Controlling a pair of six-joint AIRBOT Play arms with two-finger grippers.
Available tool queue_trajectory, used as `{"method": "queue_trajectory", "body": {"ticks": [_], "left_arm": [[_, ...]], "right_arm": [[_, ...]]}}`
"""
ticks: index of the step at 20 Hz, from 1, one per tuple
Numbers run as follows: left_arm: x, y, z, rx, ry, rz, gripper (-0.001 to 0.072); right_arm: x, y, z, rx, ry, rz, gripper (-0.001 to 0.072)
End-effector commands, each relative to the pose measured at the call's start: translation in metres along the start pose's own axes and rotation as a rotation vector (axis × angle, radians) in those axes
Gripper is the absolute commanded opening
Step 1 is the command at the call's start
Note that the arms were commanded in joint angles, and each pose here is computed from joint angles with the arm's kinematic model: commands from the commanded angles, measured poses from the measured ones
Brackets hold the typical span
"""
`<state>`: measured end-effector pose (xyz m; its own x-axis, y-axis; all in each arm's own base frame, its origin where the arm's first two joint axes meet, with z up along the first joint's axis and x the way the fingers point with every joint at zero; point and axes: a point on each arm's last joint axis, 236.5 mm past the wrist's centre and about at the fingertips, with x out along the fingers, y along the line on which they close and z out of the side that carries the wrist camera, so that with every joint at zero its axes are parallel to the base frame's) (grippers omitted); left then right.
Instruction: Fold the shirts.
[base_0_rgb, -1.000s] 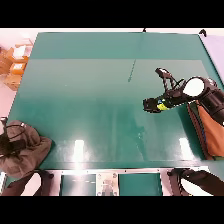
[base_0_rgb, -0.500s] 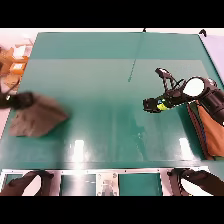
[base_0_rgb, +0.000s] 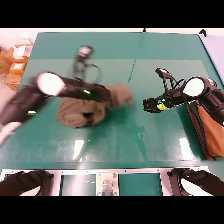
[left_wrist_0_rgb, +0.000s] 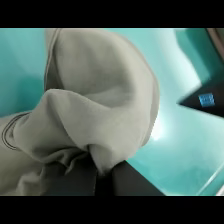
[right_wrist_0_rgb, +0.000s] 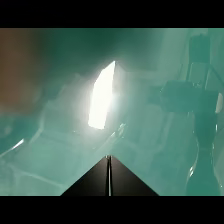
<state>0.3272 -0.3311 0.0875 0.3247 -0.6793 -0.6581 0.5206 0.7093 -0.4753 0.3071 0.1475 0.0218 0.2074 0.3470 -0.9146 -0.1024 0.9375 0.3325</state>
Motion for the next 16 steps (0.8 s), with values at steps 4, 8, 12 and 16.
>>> {"method": "queue_trajectory", "body": {"ticks": [4,8,12,16], "left_arm": [[0.037,0.013,-0.009,-0.020,0.071,-0.010,0.0698],[-0.062,0.095,0.025,-0.114,0.058,0.130,0.0698],[-0.150,0.193,-0.009,-0.279,0.117,0.373,0.0697],[-0.150,0.232,-0.079,-0.465,0.239,0.390,0.0698]], "right_arm": [[0.000,0.000,0.000,-0.001,0.000,0.000,0.0014],[0.000,0.000,0.000,-0.001,0.000,0.000,0.0015],[0.000,0.001,0.000,-0.001,0.000,0.001,0.0014],[0.000,0.001,0.004,-0.001,-0.017,0.003,0.0014]]}}
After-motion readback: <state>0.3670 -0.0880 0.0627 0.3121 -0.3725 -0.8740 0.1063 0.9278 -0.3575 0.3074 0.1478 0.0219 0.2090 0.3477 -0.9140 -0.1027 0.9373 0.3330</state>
